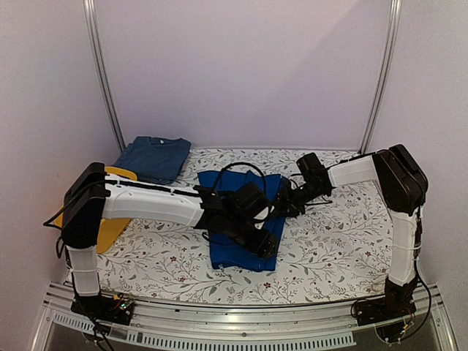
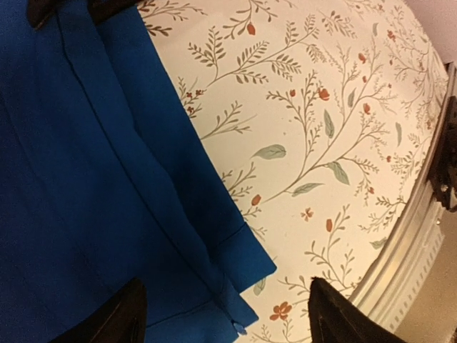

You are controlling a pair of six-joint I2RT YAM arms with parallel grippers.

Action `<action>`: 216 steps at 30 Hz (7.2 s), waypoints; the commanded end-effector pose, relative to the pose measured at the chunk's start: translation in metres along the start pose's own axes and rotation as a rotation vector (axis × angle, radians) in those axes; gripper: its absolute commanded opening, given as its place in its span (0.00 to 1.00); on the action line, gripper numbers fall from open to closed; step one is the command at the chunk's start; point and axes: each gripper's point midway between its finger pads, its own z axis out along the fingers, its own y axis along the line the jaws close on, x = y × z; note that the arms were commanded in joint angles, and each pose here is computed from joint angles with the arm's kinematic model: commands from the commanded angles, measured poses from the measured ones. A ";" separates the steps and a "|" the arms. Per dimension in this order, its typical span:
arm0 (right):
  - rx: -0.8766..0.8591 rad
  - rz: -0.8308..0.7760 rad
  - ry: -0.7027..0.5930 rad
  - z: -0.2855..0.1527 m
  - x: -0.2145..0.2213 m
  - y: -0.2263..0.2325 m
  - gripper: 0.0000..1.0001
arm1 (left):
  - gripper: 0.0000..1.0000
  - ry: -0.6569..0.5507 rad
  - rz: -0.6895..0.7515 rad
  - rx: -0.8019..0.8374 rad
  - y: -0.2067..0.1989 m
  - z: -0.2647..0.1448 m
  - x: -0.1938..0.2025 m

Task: Fold and stack the mixed laundry pile
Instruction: Adjust the rectangle-folded skirt at the center of the board, then pick up the rectangle-folded skirt from the center of the board, then fold the rectangle-folded skirt at the center of the board, then move the square-folded skirt to the center of the board.

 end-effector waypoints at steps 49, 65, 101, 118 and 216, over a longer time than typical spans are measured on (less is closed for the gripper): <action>0.109 -0.175 -0.170 -0.068 -0.080 -0.014 0.35 | 1.00 -0.207 0.199 0.041 -0.031 -0.032 -0.064; -0.095 -0.453 -0.090 -0.069 -0.030 0.083 0.44 | 1.00 -0.148 0.651 -0.414 0.017 -0.032 0.042; -0.109 -0.651 0.093 -0.024 0.021 0.077 0.41 | 0.00 -0.079 0.886 -0.169 -0.048 -0.048 0.050; -0.309 -0.623 0.528 0.061 0.185 0.054 0.32 | 0.00 -0.065 0.734 0.028 -0.074 -0.108 0.019; -0.038 -0.335 -0.029 -0.074 0.040 0.039 0.56 | 1.00 -0.291 -0.705 0.201 0.176 -0.096 0.004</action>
